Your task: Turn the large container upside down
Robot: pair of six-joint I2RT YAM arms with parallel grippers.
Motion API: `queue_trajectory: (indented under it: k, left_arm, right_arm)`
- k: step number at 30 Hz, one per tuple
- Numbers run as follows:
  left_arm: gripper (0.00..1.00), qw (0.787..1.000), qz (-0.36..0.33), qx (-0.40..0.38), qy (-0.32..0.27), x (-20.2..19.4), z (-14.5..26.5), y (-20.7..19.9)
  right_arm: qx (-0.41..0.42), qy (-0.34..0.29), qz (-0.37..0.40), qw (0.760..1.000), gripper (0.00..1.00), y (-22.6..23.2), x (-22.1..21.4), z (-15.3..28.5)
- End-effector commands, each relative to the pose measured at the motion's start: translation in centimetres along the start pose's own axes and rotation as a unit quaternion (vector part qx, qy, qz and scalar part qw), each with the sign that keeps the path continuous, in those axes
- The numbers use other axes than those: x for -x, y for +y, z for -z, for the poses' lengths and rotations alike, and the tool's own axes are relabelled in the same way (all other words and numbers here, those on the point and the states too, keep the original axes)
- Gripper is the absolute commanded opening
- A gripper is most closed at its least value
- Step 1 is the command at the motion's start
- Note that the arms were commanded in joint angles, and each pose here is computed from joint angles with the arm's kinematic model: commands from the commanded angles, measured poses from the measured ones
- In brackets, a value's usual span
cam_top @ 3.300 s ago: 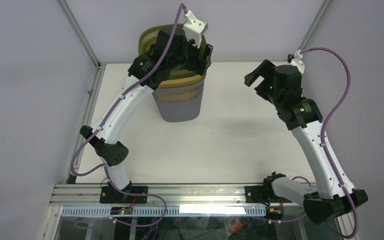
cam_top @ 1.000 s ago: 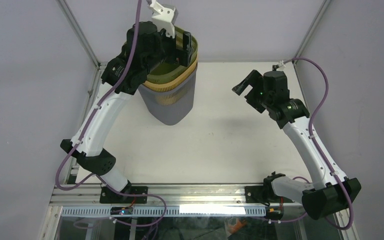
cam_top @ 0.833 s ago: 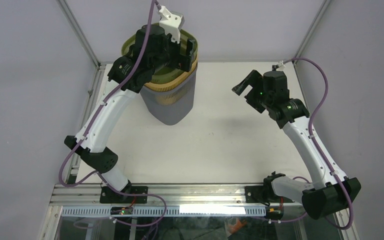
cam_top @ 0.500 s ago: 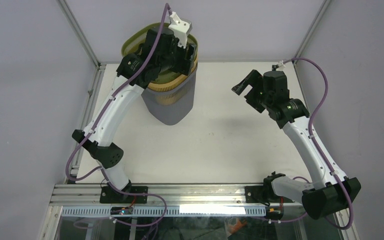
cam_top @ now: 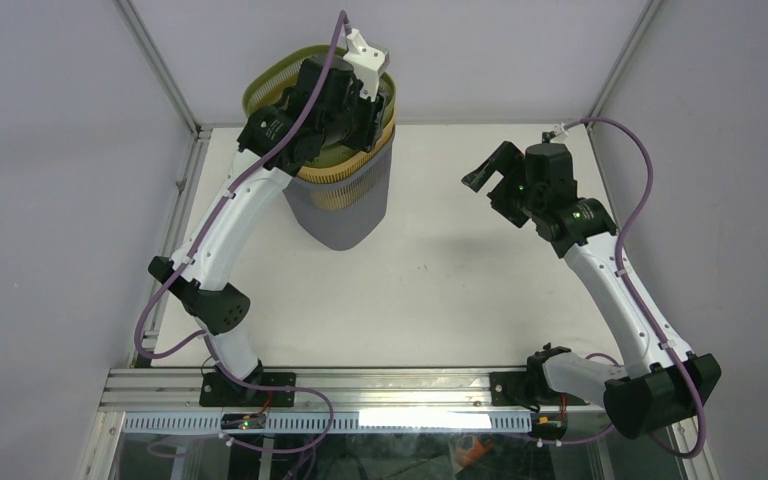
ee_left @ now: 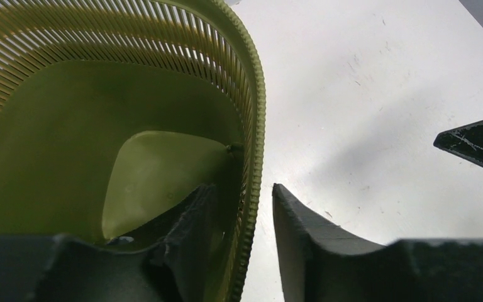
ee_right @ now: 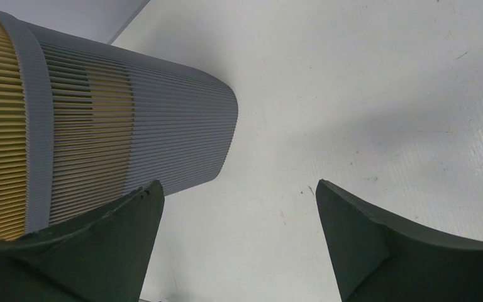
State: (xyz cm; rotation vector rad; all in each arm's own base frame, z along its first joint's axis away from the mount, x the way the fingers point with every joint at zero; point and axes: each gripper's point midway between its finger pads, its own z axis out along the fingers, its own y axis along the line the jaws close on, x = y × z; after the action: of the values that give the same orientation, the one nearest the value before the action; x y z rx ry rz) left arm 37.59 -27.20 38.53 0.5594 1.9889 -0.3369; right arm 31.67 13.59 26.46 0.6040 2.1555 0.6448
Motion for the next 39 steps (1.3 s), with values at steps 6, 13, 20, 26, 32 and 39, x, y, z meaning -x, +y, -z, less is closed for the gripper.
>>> queue_trajectory:
  k: [6, 13, 20, 26, 32, 39]
  left_arm:
    - [0.31, 0.999, -0.001, 0.011, -0.041, 2.3, 2.6, 0.6]
    - [0.47, 0.999, -0.006, 0.021, -0.029, 1.4, 2.6, 1.0]
    - [0.14, 0.999, -0.005, 0.020, -0.026, 1.2, 2.3, 0.9]
    - [0.00, 0.999, -0.001, 0.007, -0.033, 1.7, 2.5, 0.4]
    - [0.00, 0.996, 0.024, 0.002, -0.089, 4.8, 4.2, 0.3]
    - [0.00, 0.983, 0.071, -0.033, -0.167, 8.8, 6.5, -0.9]
  right_arm:
    - [0.024, -0.011, -0.006, 1.000, 0.95, 1.2, 0.8, -0.1]
    - [0.024, -0.008, -0.005, 1.000, 0.95, 1.2, 0.6, -0.1]
    - [0.035, -0.006, -0.009, 0.999, 0.95, 1.6, 0.6, -0.1]
    - [0.160, 0.043, -0.037, 0.985, 0.96, 7.8, -1.3, 0.1]
    - [0.281, 0.043, -0.062, 0.957, 0.88, 16.2, -2.8, 0.6]
    - [0.334, 0.060, -0.051, 0.939, 0.68, 22.3, -3.8, 0.4]
